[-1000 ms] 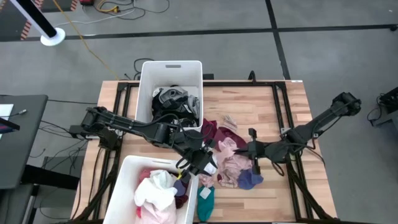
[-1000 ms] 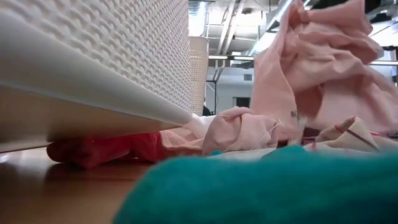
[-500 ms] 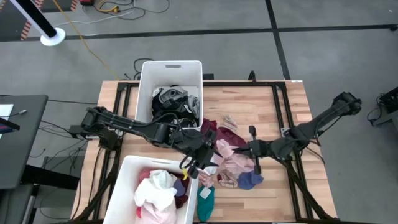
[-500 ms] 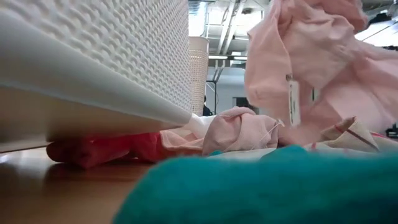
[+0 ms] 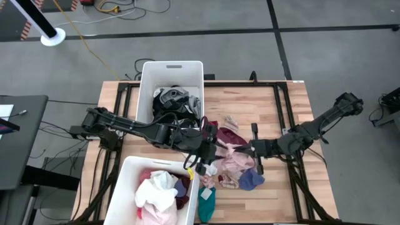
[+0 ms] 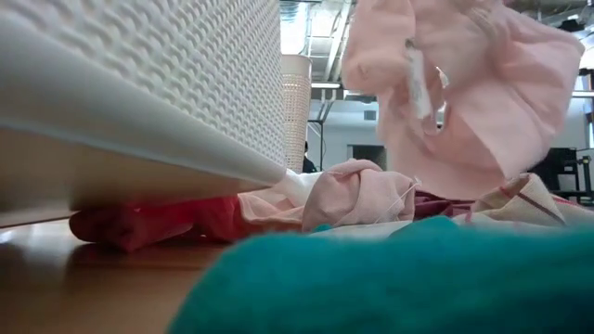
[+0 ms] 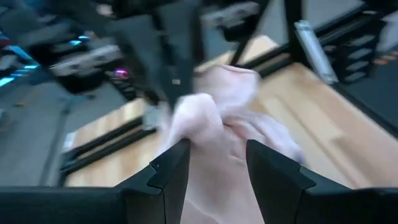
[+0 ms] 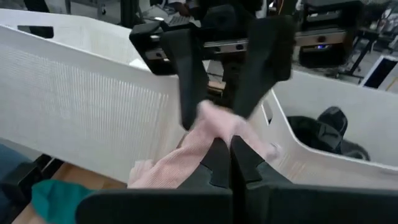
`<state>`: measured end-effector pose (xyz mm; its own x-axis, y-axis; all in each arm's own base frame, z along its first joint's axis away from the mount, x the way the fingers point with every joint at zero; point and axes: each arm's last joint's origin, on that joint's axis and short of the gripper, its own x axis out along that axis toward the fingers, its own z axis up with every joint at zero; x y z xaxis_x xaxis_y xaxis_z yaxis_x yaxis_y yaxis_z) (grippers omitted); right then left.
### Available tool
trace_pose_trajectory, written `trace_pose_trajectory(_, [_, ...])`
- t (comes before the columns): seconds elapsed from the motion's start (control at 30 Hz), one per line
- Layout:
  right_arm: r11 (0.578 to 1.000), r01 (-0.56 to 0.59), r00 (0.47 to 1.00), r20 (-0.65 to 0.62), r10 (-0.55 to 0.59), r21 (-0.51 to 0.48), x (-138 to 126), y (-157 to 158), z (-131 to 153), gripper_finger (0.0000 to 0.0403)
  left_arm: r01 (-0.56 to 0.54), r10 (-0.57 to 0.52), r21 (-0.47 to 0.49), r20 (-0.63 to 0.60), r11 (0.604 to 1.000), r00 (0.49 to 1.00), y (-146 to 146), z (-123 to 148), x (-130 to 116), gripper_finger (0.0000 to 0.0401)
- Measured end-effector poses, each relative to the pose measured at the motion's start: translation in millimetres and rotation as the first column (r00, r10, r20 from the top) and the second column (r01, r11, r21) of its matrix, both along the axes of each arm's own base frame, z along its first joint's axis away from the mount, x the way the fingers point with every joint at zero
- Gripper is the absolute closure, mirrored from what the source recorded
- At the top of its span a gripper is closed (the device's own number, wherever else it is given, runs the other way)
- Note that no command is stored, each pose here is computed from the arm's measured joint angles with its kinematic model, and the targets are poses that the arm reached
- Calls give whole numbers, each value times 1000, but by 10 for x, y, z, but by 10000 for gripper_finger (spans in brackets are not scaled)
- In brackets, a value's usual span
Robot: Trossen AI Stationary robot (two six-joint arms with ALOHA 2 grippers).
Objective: Sort clothes
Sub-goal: Put the pink underwear into the bottom white laundry bin
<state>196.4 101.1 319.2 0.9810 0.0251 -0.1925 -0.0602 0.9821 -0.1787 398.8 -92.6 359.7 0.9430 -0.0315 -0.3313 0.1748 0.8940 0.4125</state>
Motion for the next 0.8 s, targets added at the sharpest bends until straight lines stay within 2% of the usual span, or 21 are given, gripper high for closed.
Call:
trace_pose_trajectory(0.17, [1000,27,1000,11,-27,-1,26,-49,20,403,-77,76,19,64,997,995,22,56,18,238])
trace_pose_trajectory(0.47, [1000,20,1000,24,-20,-18,25,-41,33,403,-82,80,37,60,996,995,36,52,18,232])
trace_pose_trajectory(0.63, [1000,20,1000,24,-19,-18,26,-43,33,403,-93,90,58,60,994,994,51,51,20,272])
trace_pose_trajectory(0.8, [1000,-2,1000,22,2,-17,13,-14,31,403,-95,90,100,55,990,994,63,45,19,341])
